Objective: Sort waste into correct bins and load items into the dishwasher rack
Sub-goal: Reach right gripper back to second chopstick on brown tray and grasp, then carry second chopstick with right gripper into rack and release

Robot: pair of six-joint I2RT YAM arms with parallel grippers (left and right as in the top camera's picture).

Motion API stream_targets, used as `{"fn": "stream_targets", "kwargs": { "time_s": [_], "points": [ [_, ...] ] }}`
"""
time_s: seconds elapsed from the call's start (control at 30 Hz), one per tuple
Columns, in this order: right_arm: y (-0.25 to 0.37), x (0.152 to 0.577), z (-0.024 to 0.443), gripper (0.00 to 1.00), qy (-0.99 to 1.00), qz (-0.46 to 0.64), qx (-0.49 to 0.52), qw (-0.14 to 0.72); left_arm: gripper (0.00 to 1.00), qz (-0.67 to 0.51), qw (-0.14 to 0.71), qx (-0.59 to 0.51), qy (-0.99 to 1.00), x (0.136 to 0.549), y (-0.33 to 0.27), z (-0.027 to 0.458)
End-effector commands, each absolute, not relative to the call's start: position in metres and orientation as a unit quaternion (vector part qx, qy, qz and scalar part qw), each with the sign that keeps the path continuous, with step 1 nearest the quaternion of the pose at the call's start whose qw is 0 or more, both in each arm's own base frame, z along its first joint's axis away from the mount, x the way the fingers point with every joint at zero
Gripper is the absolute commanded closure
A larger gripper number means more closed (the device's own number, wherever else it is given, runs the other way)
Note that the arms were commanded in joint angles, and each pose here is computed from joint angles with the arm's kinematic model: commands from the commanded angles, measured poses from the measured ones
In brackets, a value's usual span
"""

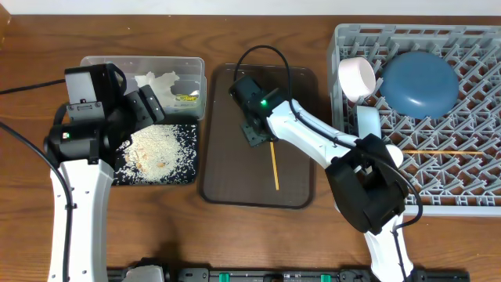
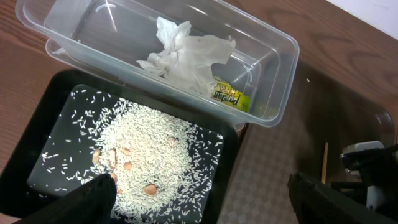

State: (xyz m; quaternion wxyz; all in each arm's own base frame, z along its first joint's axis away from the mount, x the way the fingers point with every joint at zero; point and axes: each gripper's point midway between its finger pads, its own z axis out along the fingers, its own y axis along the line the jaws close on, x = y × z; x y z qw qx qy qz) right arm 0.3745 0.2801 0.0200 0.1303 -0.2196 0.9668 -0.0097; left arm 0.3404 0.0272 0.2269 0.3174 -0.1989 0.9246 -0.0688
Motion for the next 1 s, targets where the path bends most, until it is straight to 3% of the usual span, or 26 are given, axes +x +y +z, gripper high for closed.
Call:
{"fn": "stream_targets", "kwargs": {
  "time_s": [0.0,0.3,0.5,0.7,0.97],
  "points": [
    [0.271,0.381,0.021,0.46,0.967,-0.033,-0.213,0.139,0.09,-0.065,0.322,-0.201,0.923,0.342,0.030,0.231],
    [0.256,0.368,0.007,0.49,0.975,-0.047,-0.195,0.100,0.09,-0.064,0.322,-0.201,0.923,0.342,0.030,0.231],
    [0.250,0.351,-0.004,0.66,0.978,-0.049,-0.193,0.058,0.09,-0.065,0.322,-0.201,0.923,0.342,0.030,0.231],
    [0.243,0.334,-0.005,0.74,0.983,-0.050,-0.176,0.019,0.09,-0.064,0.322,-0.201,0.923,0.342,0.030,0.231],
    [0.240,0.323,-0.008,0.94,0.984,-0.045,-0.175,-0.007,0.09,-0.065,0.322,-0.201,0.923,0.342,0.030,0.231]
  ]
}}
